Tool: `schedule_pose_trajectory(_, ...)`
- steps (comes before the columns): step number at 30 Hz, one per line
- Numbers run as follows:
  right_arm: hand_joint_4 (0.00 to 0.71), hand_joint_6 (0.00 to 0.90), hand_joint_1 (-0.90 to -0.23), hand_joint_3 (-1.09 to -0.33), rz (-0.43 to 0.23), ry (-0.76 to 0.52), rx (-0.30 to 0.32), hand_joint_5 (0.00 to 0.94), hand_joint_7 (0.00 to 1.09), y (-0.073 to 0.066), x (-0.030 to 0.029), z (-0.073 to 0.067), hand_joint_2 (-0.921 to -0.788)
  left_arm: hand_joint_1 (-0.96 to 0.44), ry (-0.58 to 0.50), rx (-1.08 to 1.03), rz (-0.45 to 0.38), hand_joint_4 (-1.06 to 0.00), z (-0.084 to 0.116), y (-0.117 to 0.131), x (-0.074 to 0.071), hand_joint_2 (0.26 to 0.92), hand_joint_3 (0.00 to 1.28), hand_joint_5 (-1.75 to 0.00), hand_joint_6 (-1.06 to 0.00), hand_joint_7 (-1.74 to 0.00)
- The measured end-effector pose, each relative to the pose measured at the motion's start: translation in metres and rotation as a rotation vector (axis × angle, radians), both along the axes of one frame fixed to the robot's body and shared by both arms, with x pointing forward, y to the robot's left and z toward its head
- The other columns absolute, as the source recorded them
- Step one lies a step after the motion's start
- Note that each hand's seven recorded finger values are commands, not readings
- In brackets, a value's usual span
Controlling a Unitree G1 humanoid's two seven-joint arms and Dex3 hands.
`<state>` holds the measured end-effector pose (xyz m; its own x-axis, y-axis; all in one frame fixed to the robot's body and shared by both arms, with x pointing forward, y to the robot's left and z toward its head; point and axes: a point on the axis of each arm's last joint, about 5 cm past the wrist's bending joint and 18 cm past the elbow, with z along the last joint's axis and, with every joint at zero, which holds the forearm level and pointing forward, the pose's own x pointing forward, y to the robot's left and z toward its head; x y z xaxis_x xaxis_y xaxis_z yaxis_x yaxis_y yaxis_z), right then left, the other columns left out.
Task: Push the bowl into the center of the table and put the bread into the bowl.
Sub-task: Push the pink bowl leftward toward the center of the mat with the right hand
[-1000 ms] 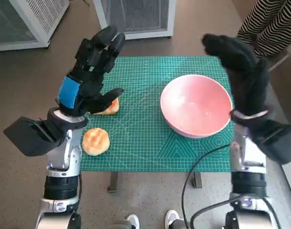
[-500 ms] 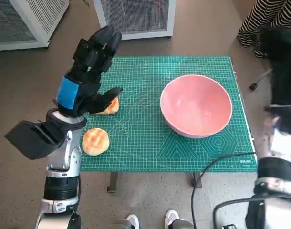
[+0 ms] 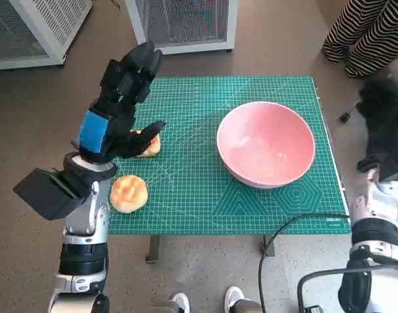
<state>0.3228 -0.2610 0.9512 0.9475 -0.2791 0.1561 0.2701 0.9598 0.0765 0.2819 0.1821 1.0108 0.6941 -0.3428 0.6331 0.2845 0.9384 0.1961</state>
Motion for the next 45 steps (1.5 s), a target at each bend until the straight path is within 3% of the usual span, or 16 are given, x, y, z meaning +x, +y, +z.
schedule_pose_trajectory(9, 0.134, 0.018, -0.508, -0.829, 0.023, 0.133, 0.074, 0.022, 0.47, 0.018, -0.0019, -0.023, -0.921, -0.65, 0.011, -0.002, -0.001, -0.18, 0.000, 0.003, -0.001, 0.921, 0.33, -0.01, 0.00, -0.54)
schedule_pose_trajectory(15, 0.144, 0.043, -0.542, -0.813, 0.056, 0.179, 0.103, 0.012, 0.43, 0.033, -0.0003, -0.030, -0.921, -0.66, 0.017, 0.009, 0.007, -0.19, 0.000, 0.007, -0.002, 0.921, 0.33, -0.01, 0.00, -0.55)
schedule_pose_trajectory(23, 0.142, 0.061, -0.535, -0.786, 0.093, 0.210, 0.183, 0.003, 0.40, 0.053, 0.0018, -0.037, -0.921, -0.65, 0.003, 0.016, 0.018, -0.21, 0.002, 0.011, -0.004, 0.921, 0.32, -0.02, 0.00, -0.57)
schedule_pose_trajectory(28, 0.135, 0.060, -0.557, -0.774, 0.121, 0.198, 0.259, 0.001, 0.40, 0.066, 0.0053, -0.036, -0.921, -0.65, -0.005, 0.013, 0.024, -0.22, 0.003, 0.013, -0.006, 0.921, 0.30, -0.02, 0.00, -0.58)
schedule_pose_trajectory(34, 0.119, 0.047, -0.539, -0.763, 0.173, 0.165, 0.339, 0.000, 0.40, 0.081, 0.0104, -0.031, -0.921, -0.65, 0.011, 0.015, 0.034, -0.22, -0.002, 0.016, -0.008, 0.921, 0.30, -0.02, 0.00, -0.58)
schedule_pose_trajectory(45, 0.107, 0.003, -0.511, -0.776, 0.246, 0.142, 0.372, 0.000, 0.47, 0.103, 0.0173, -0.022, -0.921, -0.64, 0.015, 0.025, 0.050, -0.22, -0.005, 0.021, -0.014, 0.921, 0.28, -0.02, 0.00, -0.58)
